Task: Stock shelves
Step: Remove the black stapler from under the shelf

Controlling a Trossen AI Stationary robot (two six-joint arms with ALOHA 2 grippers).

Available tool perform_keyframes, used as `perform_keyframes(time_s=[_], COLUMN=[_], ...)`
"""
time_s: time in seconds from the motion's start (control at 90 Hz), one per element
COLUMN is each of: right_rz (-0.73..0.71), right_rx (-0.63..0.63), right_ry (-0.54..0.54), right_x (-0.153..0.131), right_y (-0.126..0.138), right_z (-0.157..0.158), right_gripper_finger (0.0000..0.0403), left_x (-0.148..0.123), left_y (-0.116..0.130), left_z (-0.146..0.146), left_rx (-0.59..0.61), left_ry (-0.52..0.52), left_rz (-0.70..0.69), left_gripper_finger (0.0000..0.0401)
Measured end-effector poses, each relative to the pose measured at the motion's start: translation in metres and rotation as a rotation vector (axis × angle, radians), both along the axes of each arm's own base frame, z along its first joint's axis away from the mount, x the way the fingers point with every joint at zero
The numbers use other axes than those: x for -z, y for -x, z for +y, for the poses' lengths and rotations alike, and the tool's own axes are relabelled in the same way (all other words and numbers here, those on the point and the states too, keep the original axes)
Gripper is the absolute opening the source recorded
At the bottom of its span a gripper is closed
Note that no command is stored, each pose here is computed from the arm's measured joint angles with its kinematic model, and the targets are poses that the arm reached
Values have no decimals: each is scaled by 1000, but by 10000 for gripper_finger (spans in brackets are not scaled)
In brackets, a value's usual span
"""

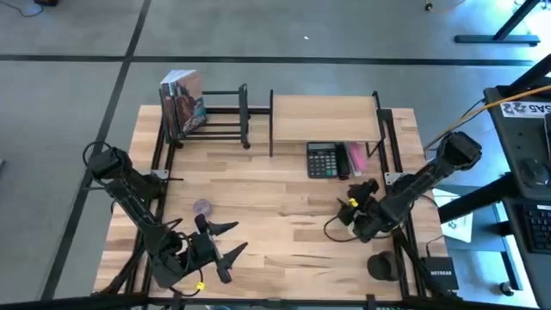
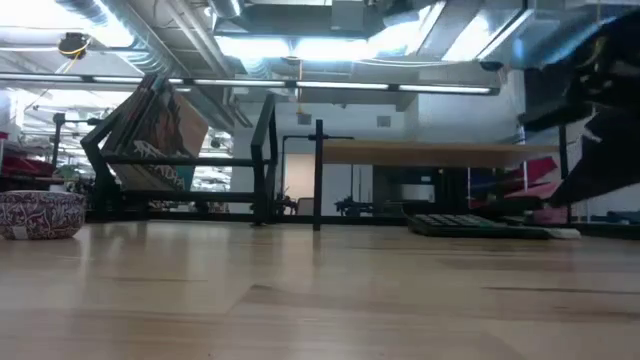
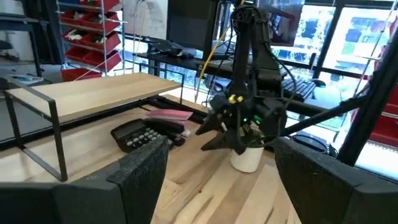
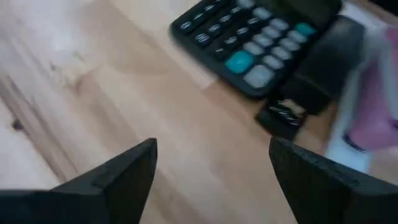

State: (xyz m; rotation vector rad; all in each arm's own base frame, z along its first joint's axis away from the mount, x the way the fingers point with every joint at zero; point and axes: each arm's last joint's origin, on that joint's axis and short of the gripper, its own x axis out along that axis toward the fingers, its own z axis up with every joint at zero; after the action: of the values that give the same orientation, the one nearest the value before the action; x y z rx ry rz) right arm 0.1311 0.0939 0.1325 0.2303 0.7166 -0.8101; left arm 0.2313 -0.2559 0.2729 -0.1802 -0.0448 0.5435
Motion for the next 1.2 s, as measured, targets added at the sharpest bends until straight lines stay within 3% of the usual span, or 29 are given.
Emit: perform_keyframes(time_s=[0.2, 0.511, 0.678, 0.789, 0.911, 1.2], right_rz=[-50, -158, -76, -44, -10, 115], right_rx=[135, 286, 374, 346, 285, 392], right_ry=[35, 20, -57, -114, -127, -146], right_x=[-6, -3, -1, -8, -18, -18], right_y=[19, 9, 0, -14, -32, -42], right_z=[-9, -23, -32, -34, -41, -82], right_gripper_finger=[294, 294, 294, 294, 294, 294], left_x=[0, 0, 0, 0, 0, 0], left_y=[-1, -1, -1, -1, -1, -1], left_z=[1, 0, 0, 0, 0, 0], left_rx=[2, 21, 21, 21, 21, 21], left_ry=[4, 4, 0, -2, -2, -2], left_rz=[-2, -1, 1, 3, 3, 3], left_gripper_finger=[276, 276, 276, 276, 276, 276])
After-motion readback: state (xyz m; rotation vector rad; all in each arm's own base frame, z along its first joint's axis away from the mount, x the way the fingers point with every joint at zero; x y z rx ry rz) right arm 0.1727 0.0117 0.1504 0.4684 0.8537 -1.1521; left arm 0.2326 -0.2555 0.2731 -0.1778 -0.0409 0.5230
